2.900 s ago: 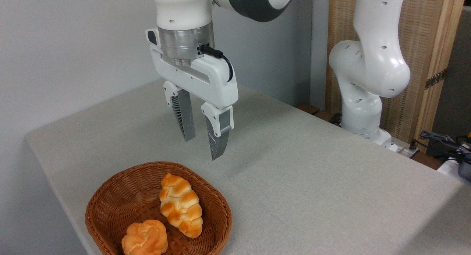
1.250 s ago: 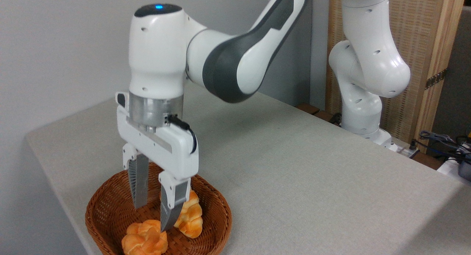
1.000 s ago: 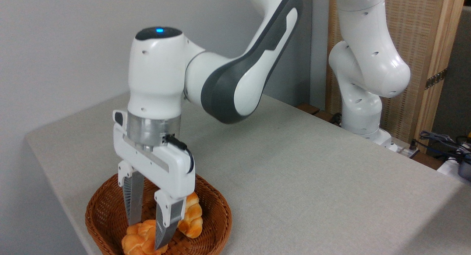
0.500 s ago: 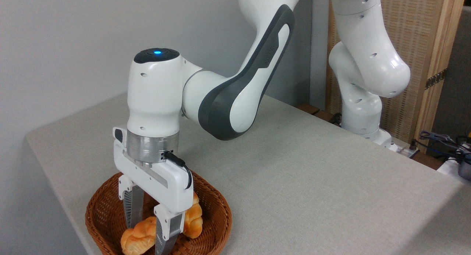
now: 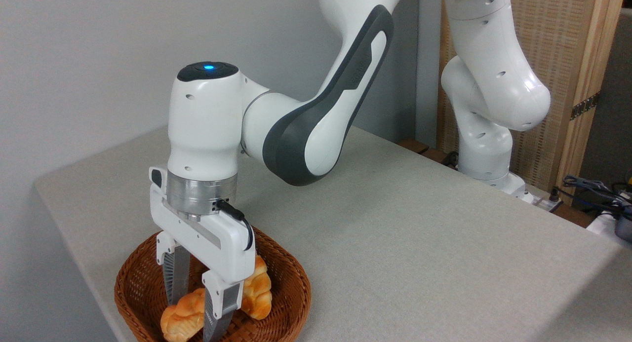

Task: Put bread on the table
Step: 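Close the gripper on the round golden bun, then lift the bun out of the basket and carry it beside the basket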

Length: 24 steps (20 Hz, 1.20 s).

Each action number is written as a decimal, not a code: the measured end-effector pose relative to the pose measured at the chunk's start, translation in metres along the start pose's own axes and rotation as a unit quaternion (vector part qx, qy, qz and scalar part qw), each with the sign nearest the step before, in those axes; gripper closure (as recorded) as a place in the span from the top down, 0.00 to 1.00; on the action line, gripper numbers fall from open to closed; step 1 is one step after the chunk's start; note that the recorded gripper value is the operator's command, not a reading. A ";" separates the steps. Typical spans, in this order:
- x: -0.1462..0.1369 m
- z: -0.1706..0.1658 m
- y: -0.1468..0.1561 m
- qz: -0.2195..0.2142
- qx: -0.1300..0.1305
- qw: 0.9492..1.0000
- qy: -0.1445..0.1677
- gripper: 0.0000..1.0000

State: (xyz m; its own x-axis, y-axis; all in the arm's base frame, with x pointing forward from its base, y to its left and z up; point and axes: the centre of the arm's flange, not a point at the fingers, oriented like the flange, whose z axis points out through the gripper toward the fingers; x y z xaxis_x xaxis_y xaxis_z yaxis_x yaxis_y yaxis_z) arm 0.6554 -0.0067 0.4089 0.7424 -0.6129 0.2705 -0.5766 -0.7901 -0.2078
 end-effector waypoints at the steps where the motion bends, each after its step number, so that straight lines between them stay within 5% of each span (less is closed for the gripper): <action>1: 0.001 -0.001 0.000 0.000 0.000 1.000 0.001 0.29; 12: 0.005 -0.028 0.000 0.001 -0.003 1.000 0.010 0.31; 19: -0.008 -0.122 0.017 0.006 -0.073 0.997 -0.021 0.37; 24: -0.042 -0.151 0.039 0.008 -0.130 0.990 -0.060 0.41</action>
State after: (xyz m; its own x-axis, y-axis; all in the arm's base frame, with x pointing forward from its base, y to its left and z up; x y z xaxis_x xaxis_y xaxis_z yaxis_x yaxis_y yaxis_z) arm 0.5501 -0.0112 0.5309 0.7586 -0.6336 0.1516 -0.6453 -0.7628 0.0411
